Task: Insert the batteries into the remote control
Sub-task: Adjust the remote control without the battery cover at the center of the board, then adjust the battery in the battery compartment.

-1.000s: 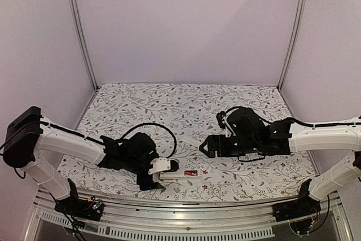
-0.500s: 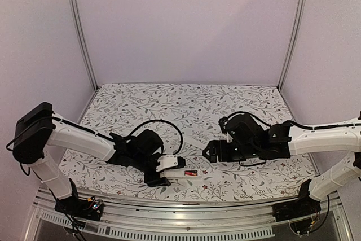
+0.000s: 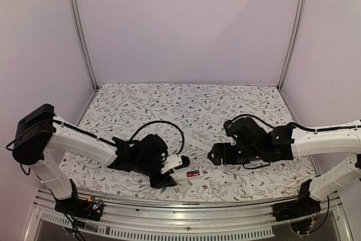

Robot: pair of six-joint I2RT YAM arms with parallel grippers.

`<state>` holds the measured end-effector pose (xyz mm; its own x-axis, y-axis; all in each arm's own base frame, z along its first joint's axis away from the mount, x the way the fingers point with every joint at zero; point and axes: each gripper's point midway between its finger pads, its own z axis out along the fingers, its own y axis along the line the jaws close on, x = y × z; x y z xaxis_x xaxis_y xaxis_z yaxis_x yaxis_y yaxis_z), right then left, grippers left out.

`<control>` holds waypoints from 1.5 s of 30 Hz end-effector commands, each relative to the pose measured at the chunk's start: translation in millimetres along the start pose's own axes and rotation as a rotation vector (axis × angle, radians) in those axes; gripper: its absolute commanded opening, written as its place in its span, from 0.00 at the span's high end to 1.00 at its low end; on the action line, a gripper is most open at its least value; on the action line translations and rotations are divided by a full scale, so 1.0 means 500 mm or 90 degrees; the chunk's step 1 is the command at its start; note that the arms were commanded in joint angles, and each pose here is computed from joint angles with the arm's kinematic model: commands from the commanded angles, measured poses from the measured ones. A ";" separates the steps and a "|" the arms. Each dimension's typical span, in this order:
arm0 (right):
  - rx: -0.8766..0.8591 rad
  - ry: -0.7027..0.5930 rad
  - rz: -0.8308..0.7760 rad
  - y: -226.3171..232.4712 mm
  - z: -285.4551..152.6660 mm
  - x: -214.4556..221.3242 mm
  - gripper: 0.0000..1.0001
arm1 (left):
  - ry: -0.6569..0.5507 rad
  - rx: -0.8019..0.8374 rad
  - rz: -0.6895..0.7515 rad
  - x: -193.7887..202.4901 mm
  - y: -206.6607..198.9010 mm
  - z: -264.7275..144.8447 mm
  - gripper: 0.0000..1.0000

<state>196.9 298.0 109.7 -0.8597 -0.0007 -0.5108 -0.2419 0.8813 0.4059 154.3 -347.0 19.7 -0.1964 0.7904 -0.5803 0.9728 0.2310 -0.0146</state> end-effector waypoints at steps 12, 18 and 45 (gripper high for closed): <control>-0.015 0.024 -0.048 -0.004 -0.013 0.030 0.14 | 0.009 -0.041 -0.060 0.003 -0.066 0.023 0.46; -0.030 0.078 -0.095 0.021 0.021 0.052 0.01 | -0.008 -0.105 -0.148 0.020 -0.037 -0.010 0.38; -0.021 0.185 -0.122 0.049 0.108 0.098 0.01 | -0.109 -0.142 -0.142 0.045 -0.052 -0.049 0.28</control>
<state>178.5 334.0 50.5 -0.8950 -0.2696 -0.3554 -0.3883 0.8631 0.3231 124.5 -308.7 16.6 -0.3972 0.6292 -0.6681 0.8410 0.5410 0.0096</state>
